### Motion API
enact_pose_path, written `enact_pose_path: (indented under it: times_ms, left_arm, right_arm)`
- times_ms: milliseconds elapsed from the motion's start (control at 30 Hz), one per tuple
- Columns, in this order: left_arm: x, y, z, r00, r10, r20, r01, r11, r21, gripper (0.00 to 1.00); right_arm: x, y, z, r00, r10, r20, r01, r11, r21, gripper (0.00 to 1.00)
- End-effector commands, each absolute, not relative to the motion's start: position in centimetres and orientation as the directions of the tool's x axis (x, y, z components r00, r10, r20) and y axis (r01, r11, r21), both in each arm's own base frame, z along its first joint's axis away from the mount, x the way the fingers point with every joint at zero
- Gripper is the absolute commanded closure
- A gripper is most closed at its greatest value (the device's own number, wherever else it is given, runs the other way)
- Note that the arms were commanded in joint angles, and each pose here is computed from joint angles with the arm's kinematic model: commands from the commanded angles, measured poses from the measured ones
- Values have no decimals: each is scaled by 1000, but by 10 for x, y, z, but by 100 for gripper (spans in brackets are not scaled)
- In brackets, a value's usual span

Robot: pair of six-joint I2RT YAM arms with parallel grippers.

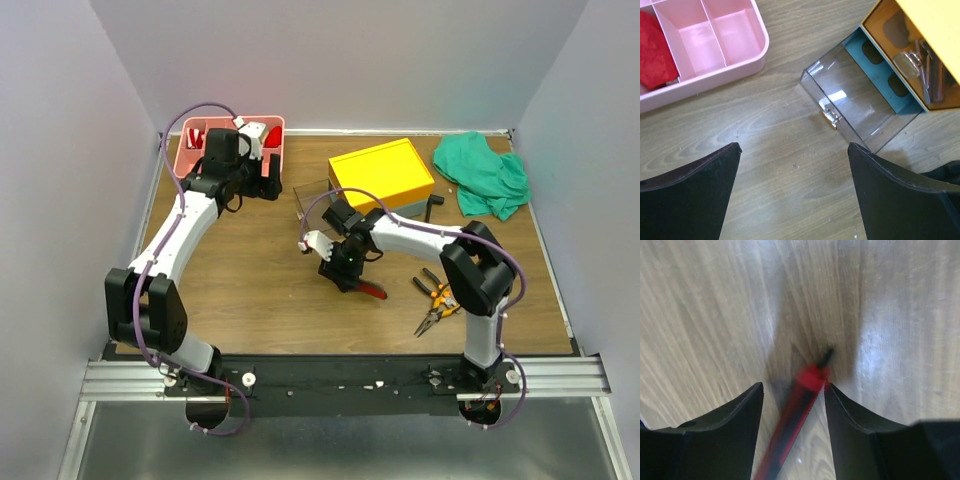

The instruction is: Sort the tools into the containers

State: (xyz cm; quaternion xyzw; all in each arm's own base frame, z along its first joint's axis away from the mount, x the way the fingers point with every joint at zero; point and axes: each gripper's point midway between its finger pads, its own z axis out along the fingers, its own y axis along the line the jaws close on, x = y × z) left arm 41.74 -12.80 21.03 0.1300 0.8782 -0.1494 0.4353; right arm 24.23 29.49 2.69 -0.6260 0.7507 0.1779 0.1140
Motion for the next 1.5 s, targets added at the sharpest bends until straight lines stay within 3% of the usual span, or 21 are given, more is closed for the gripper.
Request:
enact_pose_path:
  times_ms: [0, 100, 133, 233, 333, 400, 600, 733, 1067, 1467]
  left_arm:
    - [404, -121, 227, -549, 87, -831, 329, 937, -119, 1]
    - [399, -123, 226, -545, 103, -832, 336, 936, -104, 1]
    - [399, -123, 226, -541, 110, -834, 335, 937, -94, 1]
    - [397, -128, 225, -528, 136, -838, 359, 930, -76, 1]
    - [398, -129, 227, -532, 120, -838, 361, 928, -96, 1]
    - [400, -125, 230, -532, 105, -840, 351, 930, -106, 1]
    - [405, -118, 233, -526, 71, -847, 338, 932, -131, 1]
    - [406, -107, 233, -529, 45, -847, 311, 939, -145, 1]
    - [403, -103, 227, -541, 38, -840, 302, 941, -152, 1]
    - [403, -100, 212, -574, 68, -816, 305, 942, -137, 1]
  right_arm:
    - [230, 273, -24, -271, -936, -226, -962, 254, 105, 43]
    - [229, 275, -28, -252, -941, -227, -967, 235, 102, 69]
    - [230, 277, -20, -239, -941, -240, -970, 221, 98, 83]
    - [231, 280, 0, -207, -941, -269, -978, 189, 91, 99]
    - [230, 285, 38, -173, -933, -315, -984, 152, 90, 99]
    - [240, 300, 81, -161, -900, -406, -987, 144, 73, 99]
    - [278, 336, 192, -157, -754, -638, -981, 195, 11, 99]
    - [307, 354, 227, -133, -689, -713, -972, 232, -43, 99]
    - [395, 400, 258, -101, -547, -831, -933, 343, -112, 99]
    - [420, 427, 223, -55, -464, -884, -956, 281, -88, 99]
